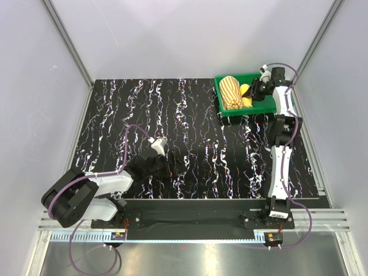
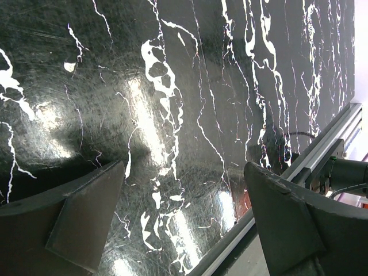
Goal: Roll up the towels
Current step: Place the rolled towel into the container
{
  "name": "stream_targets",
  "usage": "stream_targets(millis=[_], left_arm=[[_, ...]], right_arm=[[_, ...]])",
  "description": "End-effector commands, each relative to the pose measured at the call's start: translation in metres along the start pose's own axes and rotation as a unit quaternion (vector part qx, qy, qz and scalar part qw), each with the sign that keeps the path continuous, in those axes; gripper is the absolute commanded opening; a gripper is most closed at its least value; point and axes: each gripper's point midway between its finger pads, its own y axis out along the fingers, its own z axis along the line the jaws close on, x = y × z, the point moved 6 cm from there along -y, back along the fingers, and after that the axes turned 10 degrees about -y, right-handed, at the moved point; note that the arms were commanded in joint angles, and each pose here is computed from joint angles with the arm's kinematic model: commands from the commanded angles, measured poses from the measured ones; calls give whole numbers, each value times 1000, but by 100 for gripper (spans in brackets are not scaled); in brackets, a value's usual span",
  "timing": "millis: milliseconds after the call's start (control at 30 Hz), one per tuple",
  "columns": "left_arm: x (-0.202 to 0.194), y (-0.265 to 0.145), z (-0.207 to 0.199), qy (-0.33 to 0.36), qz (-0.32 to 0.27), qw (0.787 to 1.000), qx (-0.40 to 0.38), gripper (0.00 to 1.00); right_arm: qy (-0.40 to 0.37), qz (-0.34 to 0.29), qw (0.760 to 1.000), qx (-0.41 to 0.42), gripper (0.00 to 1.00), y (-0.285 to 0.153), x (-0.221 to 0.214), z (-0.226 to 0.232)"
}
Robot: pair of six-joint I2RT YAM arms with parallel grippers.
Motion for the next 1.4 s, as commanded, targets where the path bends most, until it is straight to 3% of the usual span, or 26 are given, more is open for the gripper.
stream_targets(millis=[0,133,600,1133,1367], left_arm=[[-19,-2,30,0,42,997,70,94],[-18,-2,31,-1,41,997,72,94],[-18,-2,30,0,42,997,72,93],[-18,-3,30,0,38,997,68,92],[-19,-4,30,1,37,997,67,91]], right_arm=[[-46,-9,997,-68,46,12,6,0],[-49,-16,992,-115,69,8,12,-9],[-65,-51,987,-136,97,-31,40,7],[-61,-155,986,2,100,-119,101,97],[-81,-168,982,-2,100,-177,88,159]])
